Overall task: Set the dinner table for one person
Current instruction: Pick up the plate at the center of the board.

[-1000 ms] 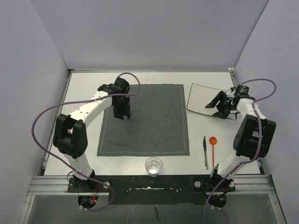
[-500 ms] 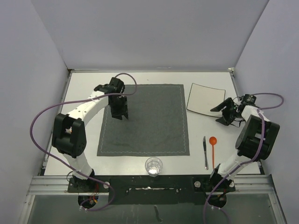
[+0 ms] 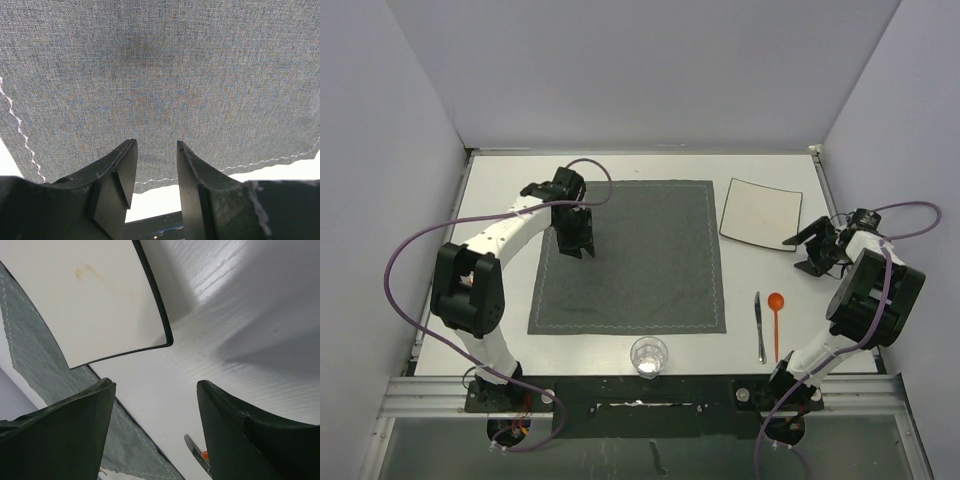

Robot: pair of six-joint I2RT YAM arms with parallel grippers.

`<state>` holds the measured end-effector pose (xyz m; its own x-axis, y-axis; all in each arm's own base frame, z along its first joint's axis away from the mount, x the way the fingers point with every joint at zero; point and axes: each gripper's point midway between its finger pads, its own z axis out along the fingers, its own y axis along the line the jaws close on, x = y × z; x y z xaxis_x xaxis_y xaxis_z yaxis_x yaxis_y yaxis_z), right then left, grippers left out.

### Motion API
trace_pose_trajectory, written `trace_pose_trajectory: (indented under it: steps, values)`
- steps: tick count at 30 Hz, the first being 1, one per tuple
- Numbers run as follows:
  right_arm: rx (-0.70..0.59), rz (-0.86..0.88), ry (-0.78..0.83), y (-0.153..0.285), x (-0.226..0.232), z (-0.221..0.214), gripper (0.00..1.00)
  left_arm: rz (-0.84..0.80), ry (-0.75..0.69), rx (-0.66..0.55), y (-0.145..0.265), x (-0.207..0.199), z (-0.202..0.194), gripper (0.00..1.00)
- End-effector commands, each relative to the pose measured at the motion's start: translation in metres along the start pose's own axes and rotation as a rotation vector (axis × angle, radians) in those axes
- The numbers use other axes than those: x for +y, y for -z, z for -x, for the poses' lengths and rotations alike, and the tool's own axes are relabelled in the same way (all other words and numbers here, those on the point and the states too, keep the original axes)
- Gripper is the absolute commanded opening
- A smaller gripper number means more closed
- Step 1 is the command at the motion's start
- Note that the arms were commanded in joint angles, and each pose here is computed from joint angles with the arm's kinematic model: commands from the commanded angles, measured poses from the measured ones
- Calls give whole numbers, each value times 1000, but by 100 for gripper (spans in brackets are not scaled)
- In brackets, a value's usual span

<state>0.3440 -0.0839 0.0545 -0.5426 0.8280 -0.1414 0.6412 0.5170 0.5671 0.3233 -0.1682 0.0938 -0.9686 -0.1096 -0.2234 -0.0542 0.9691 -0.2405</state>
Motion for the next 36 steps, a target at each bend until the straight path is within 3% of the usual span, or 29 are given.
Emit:
trace_pose_trajectory:
  steps: [1, 17, 28, 31, 34, 36]
  values:
    - [-70, -26, -18, -7, -9, 19, 67, -52, -14, -62, 15, -8, 9, 36]
    - [-54, -19, -184, -68, -26, 28, 66, -35, -2, -73, 23, -1, 8, 36]
    - [66, 46, -285, -111, -25, 7, 64, -24, 15, -75, 25, 9, 12, 36]
    - [84, 75, -293, -115, -23, 4, 49, -25, 16, -75, 25, 10, 14, 36]
    - [90, 77, -297, -115, -22, 4, 19, -30, 16, -69, 24, 9, 14, 35]
    - [97, 81, -298, -115, -22, 2, 5, -40, 14, -66, 24, 7, 15, 35]
